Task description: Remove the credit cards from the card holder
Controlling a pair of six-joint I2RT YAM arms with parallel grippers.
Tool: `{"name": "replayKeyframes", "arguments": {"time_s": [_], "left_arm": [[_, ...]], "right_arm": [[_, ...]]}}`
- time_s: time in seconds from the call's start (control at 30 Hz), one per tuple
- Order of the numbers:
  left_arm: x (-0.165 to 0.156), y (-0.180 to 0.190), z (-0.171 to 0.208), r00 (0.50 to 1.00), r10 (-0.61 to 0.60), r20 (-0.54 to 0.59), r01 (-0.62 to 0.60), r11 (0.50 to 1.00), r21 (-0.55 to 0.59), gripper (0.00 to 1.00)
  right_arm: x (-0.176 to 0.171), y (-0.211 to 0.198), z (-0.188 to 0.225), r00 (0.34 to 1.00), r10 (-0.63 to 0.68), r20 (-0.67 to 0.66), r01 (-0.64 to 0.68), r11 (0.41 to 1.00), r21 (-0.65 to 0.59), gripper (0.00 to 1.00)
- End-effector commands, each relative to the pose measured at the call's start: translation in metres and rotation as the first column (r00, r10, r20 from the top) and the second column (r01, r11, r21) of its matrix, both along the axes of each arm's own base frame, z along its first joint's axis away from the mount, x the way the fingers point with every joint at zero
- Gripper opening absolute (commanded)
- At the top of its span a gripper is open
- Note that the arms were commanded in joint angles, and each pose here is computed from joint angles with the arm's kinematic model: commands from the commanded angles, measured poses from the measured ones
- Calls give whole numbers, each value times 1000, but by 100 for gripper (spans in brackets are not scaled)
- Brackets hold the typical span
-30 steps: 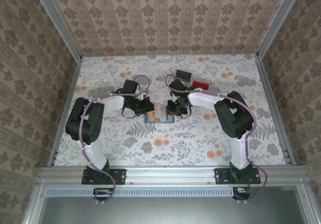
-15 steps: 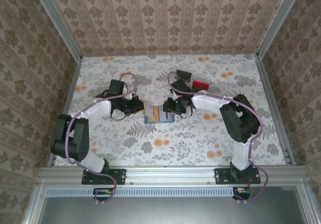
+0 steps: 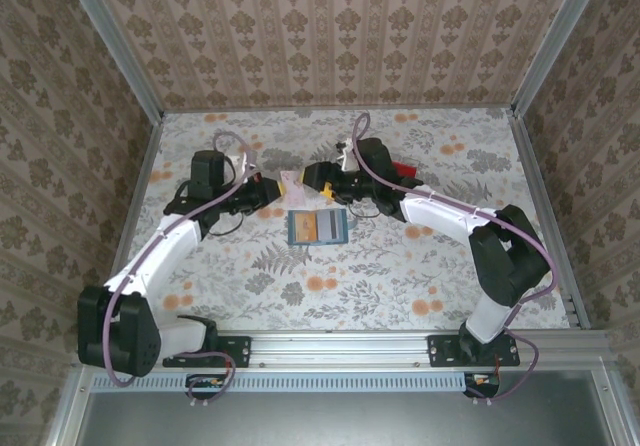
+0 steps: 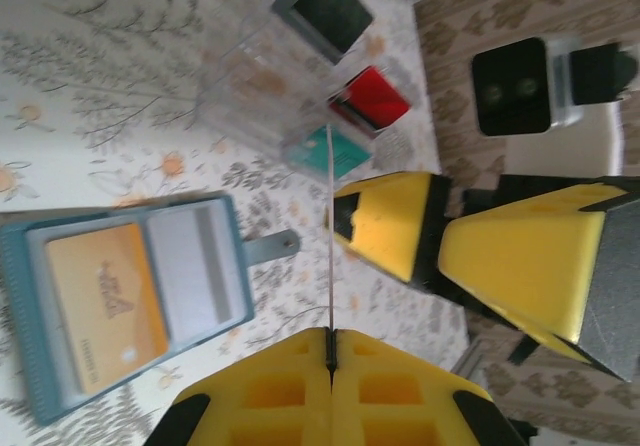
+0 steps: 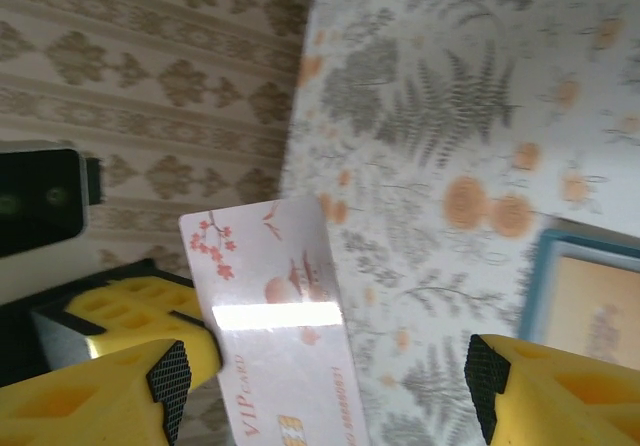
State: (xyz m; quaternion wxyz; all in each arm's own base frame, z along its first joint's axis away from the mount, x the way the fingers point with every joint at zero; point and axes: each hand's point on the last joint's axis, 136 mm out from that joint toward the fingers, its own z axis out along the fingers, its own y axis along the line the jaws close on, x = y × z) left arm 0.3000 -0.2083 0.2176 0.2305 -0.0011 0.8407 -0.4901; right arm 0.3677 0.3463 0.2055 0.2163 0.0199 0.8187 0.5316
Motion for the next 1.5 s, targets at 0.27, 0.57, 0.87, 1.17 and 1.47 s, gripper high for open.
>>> {"name": "replayKeyframes", "arguments": {"time_s": [0.27,0.57,0.87,1.17,1.47], "left_arm": [[0,0,39,999,35,-23,-39,979,-202,0],[-7,-1,48,999,14,-46,-26,963,-269,0],[-14,2,40,997,20,-77,-36,976,-214,4],[-11,36,-14,987,133,-88,-126,988,85,81],[-2,69,-45,981,191,-44,-171,945,280,100]], "right_arm": [[-15,19,54,995,95,2,-93,965,246,54],[-25,13,64,995,92,27,-96,957,275,23],[-29,10,69,992,89,84,-109,957,271,0],[-14,-49,38,958,60,282,5,975,-224,0],[27,-99,25,836,316,449,17,803,-596,0]]}}
